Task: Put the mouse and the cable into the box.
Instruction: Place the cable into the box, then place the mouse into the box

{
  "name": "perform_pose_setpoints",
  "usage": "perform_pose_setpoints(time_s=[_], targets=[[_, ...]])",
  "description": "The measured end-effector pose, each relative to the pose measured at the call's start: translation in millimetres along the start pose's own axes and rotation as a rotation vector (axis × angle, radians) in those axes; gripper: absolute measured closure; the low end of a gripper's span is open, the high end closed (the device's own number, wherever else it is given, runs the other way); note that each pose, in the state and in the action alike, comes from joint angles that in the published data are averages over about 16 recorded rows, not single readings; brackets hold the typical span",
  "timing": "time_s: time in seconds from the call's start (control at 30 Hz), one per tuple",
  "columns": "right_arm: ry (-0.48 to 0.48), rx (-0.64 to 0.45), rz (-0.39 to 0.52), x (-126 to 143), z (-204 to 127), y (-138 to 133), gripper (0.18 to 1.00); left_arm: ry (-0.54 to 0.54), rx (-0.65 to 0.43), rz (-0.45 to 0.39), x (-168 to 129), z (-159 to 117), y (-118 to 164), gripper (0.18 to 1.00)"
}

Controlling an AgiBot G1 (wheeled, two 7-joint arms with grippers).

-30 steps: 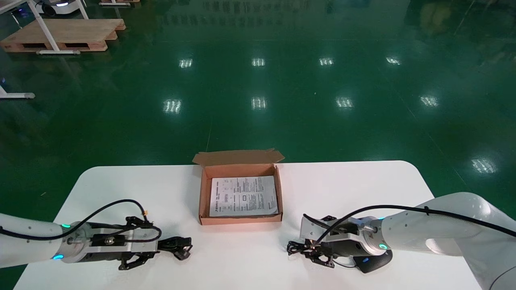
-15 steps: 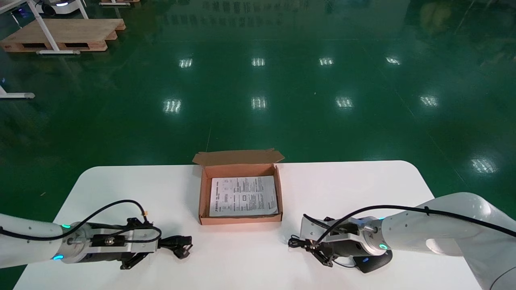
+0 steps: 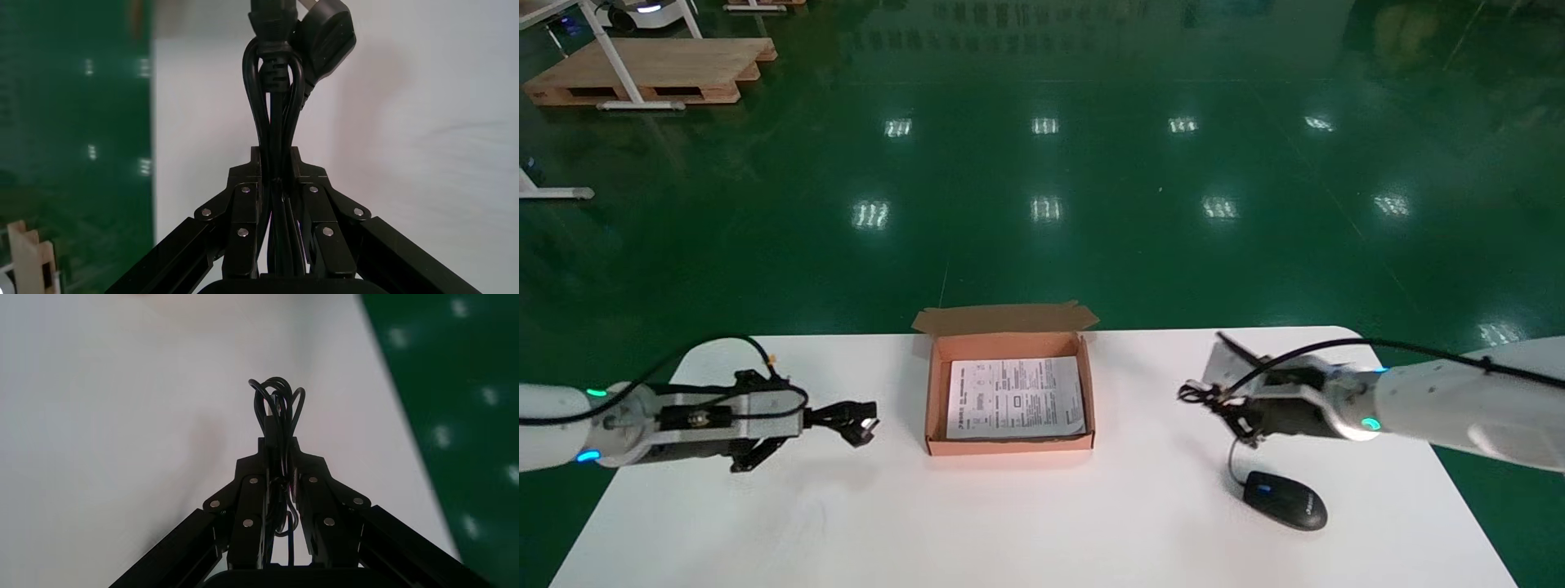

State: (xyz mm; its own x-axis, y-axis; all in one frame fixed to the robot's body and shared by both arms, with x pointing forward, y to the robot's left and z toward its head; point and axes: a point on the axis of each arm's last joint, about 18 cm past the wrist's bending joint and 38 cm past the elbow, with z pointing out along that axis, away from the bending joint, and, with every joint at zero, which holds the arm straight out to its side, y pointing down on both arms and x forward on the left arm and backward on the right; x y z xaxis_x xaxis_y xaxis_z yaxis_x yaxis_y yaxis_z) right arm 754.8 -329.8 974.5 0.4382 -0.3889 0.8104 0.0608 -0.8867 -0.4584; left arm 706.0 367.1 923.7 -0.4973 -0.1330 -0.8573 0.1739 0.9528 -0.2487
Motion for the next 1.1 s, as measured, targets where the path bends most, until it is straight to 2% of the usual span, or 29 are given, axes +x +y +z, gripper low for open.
perform_pose_setpoints(time_s=[0.2,0.43,0.6,0.77,0.93,1.1], targets=[[0.208,-0.010,0.034,76.0,-44.8,0.1,0.948,-0.057,0.117,-0.034,-20.3,7.7,-38.8,0.922],[0.360,0.014,0.043,131.7,-85.8,-16.8,0.948,-0.107,0.269,-0.054,-28.2,37.5,-103.9,0.923],[0.396,0.027,0.040,145.7,-97.2,-25.4,0.948,-0.133,0.322,-0.067,-30.2,50.9,-131.9,0.924],[0.404,0.028,0.041,148.9,-100.1,-26.6,0.948,-0.156,0.319,-0.041,-31.3,56.4,-139.1,0.924],[0.402,0.028,0.041,148.0,-99.3,-26.4,0.948,-0.213,0.250,0.051,-25.9,72.3,-141.0,0.924],[0.401,0.028,0.041,148.0,-99.2,-26.5,0.948,-0.294,0.178,0.183,-15.9,93.1,-151.8,0.925]])
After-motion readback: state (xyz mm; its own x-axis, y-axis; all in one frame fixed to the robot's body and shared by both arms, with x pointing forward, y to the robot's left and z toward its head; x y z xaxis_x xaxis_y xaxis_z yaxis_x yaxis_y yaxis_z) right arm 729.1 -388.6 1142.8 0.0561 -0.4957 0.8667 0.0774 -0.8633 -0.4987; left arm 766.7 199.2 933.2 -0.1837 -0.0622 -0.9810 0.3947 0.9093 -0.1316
